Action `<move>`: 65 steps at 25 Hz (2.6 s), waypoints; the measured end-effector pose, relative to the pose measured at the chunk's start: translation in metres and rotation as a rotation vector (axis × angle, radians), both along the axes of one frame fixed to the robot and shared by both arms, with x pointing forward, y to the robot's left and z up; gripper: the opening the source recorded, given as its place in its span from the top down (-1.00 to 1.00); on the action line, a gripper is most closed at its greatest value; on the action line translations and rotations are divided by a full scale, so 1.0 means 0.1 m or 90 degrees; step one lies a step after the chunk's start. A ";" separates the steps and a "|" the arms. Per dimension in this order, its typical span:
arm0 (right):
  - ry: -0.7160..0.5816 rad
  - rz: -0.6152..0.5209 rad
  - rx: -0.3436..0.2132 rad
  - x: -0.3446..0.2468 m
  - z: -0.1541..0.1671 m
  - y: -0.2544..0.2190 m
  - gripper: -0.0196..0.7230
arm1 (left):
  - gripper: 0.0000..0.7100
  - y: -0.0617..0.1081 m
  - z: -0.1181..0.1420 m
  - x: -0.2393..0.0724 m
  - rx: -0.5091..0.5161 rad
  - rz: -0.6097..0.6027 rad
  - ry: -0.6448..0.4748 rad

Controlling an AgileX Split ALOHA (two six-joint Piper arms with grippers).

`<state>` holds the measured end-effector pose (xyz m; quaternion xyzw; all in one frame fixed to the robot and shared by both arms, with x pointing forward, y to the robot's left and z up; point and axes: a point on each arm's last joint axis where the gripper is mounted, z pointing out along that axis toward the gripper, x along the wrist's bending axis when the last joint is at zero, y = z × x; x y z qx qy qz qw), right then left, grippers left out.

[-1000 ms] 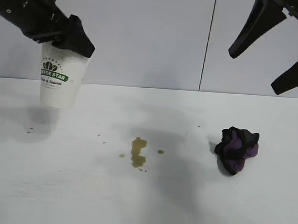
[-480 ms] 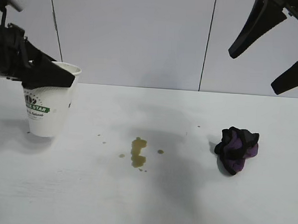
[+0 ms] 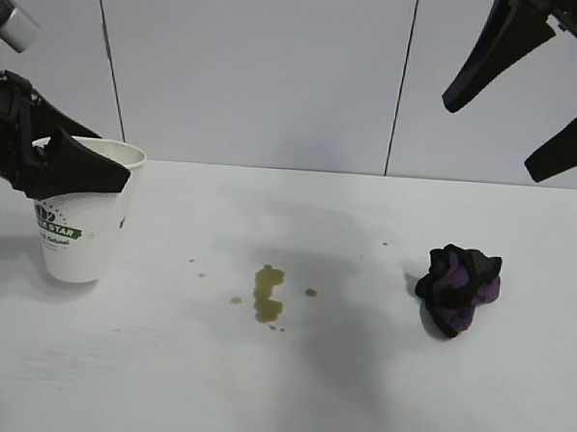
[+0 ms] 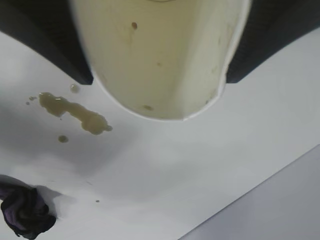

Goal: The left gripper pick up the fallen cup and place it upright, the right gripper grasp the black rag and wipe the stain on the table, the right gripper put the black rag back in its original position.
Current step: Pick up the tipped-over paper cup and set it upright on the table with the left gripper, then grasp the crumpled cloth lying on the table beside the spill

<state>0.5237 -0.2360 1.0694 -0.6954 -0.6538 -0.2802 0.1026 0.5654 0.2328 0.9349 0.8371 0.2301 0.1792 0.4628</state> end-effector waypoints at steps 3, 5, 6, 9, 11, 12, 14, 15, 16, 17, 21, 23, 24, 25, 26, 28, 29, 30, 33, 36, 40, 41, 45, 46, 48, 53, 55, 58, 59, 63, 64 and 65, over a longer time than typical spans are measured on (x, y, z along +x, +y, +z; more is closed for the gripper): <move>-0.002 -0.001 0.000 0.00 0.00 0.00 -0.52 | -0.44 -0.01 -0.07 0.00 -0.008 -0.008 0.013; -0.003 -0.002 0.000 0.01 0.00 0.00 -0.52 | -0.44 -0.01 -0.10 0.00 -0.007 -0.009 0.017; -0.005 -0.003 0.000 0.01 0.00 0.00 -0.52 | -0.44 -0.01 -0.10 0.00 -0.007 -0.010 0.017; -0.008 -0.005 -0.001 0.01 0.00 0.00 -0.52 | -0.44 -0.01 -0.11 0.01 -0.006 -0.011 0.018; -0.010 -0.007 -0.001 0.02 0.00 0.00 -0.52 | -0.44 -0.01 -0.11 0.01 -0.006 -0.011 0.018; -0.011 -0.007 -0.001 0.02 0.00 0.00 -0.52 | -0.44 -0.01 -0.11 0.01 -0.007 -0.010 0.019; -0.012 -0.008 -0.001 0.02 0.00 0.00 -0.52 | -0.55 -0.01 -0.11 0.01 -0.009 -0.008 0.022; -0.013 -0.008 -0.001 0.02 0.00 0.00 -0.52 | -0.67 -0.01 -0.11 0.01 -0.010 -0.006 0.024; -0.014 -0.009 -0.001 0.02 0.00 -0.01 -0.52 | -0.77 -0.01 -0.11 0.01 -0.011 -0.004 0.026; -0.014 -0.009 -0.001 0.02 0.00 -0.01 -0.52 | -0.83 -0.01 -0.12 0.01 -0.010 0.001 0.030; -0.014 -0.009 -0.001 0.02 0.00 -0.01 -0.52 | -0.93 0.01 -0.13 0.01 -0.007 0.017 0.042; -0.014 -0.009 -0.001 0.02 0.00 -0.01 -0.52 | -0.94 0.01 -0.14 0.01 -0.002 0.014 0.049; -0.014 -0.009 -0.001 0.02 0.00 -0.01 -0.52 | -0.95 0.01 -0.15 0.00 0.000 0.015 0.056; -0.014 -0.009 -0.001 0.02 0.00 -0.01 -0.52 | -0.95 0.02 -0.15 0.00 0.005 0.016 0.060; -0.014 -0.009 -0.001 0.02 0.00 -0.01 -0.52 | -0.95 0.02 -0.16 0.00 0.009 0.019 0.066; -0.014 -0.009 -0.001 0.02 0.00 -0.01 -0.52 | -0.95 0.04 -0.17 -0.01 0.025 0.025 0.073; -0.014 -0.009 -0.001 0.02 0.00 -0.01 -0.52 | -0.95 0.05 -0.17 -0.01 0.037 0.027 0.074; -0.014 -0.009 -0.001 0.02 0.00 -0.01 -0.52 | -0.95 0.06 -0.15 -0.02 0.050 0.030 0.074; -0.015 -0.010 -0.002 0.03 0.00 -0.01 -0.52 | -0.95 0.10 -0.09 -0.04 0.090 0.034 0.074; -0.017 -0.011 -0.002 0.03 0.01 -0.01 -0.52 | -0.95 0.13 -0.06 -0.08 0.120 0.030 0.087; -0.023 -0.015 -0.002 0.04 0.01 -0.01 -0.52 | -0.95 0.15 -0.05 -0.12 0.145 0.025 0.108; -0.023 -0.015 -0.002 0.04 0.01 -0.01 -0.52 | -0.95 0.16 -0.06 -0.13 0.152 0.027 0.117; -0.023 -0.015 -0.002 0.04 0.01 -0.01 -0.52 | -0.95 0.21 -0.10 -0.16 0.179 0.053 0.168; -0.023 -0.015 -0.002 0.04 0.01 -0.01 -0.52 | -0.95 0.23 -0.11 -0.18 0.183 0.065 0.188; -0.023 -0.015 -0.002 0.04 0.01 -0.01 -0.52 | -0.95 0.26 -0.14 -0.21 0.206 0.080 0.229; -0.023 -0.015 -0.002 0.04 0.01 -0.01 -0.52 | -0.95 0.43 -0.14 -0.31 0.275 0.197 0.341; -0.023 -0.015 -0.002 0.04 0.01 -0.01 -0.52 | -0.92 0.57 -0.04 -0.34 0.305 0.285 0.358; -0.020 -0.013 -0.001 0.03 0.01 -0.01 -0.52 | -0.87 0.88 0.30 -0.32 0.282 0.481 0.334; -0.019 -0.012 -0.001 0.03 0.01 -0.01 -0.52 | -0.86 0.99 0.47 -0.33 0.265 0.545 0.309; -0.018 -0.012 -0.001 0.03 0.01 -0.01 -0.52 | -0.85 1.42 1.26 -0.56 0.141 0.756 0.178; -0.018 -0.012 -0.001 0.03 0.01 -0.01 -0.52 | -0.85 1.48 1.46 -0.67 0.108 0.790 0.138; -0.018 -0.012 -0.001 0.03 0.01 -0.01 -0.52 | -0.85 1.53 1.64 -0.77 0.079 0.816 0.100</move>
